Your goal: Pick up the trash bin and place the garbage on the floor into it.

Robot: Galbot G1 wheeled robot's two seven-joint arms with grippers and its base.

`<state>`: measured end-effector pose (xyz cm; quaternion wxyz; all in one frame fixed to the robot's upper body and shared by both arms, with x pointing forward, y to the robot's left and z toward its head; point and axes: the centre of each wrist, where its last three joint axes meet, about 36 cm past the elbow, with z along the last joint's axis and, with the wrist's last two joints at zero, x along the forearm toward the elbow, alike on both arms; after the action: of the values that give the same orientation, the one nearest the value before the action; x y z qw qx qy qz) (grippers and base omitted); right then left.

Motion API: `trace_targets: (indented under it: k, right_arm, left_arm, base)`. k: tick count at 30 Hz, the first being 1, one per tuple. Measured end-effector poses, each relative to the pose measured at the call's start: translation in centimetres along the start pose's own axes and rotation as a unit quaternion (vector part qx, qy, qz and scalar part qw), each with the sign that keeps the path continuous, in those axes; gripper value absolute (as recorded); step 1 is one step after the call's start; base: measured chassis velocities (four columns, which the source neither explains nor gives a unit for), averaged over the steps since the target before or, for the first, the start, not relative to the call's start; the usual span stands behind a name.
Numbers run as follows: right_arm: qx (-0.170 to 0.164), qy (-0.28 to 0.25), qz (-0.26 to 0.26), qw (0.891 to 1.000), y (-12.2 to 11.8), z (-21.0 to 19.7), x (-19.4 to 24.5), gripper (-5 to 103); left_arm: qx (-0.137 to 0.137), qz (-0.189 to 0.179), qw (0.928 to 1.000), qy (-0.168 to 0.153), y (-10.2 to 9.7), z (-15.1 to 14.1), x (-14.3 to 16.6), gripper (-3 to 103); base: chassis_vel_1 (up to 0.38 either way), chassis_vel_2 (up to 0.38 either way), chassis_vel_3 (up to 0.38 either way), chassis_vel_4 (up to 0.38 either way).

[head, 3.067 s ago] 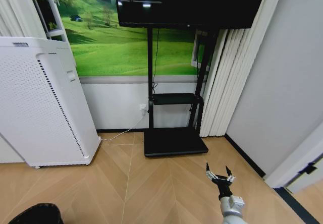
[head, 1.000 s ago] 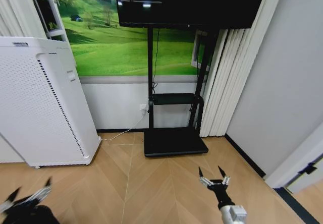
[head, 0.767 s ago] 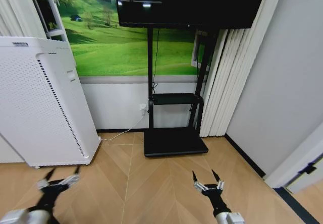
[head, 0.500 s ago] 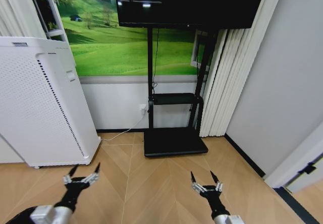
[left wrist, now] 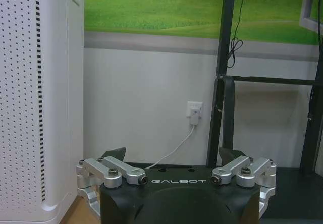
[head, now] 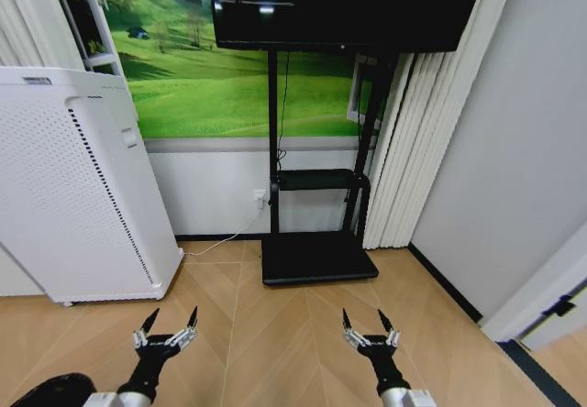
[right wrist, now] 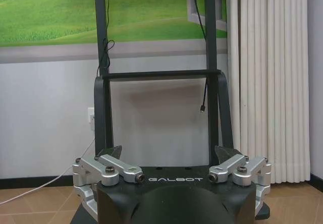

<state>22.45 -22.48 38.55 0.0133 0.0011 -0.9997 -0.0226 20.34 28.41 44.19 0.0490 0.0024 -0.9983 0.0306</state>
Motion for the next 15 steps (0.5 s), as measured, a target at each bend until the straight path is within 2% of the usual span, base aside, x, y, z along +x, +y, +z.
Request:
trace_targets:
  k: [15]
  right_arm:
    - [0.004, 0.0, 0.003, 1.0, -0.38, -0.38, -0.24, 100]
  left_arm:
    - [-0.002, -0.005, 1.0, 0.0, 0.02, 0.18, 0.12, 100]
  base:
    - [0.0, 0.0, 0.0, 0.0]
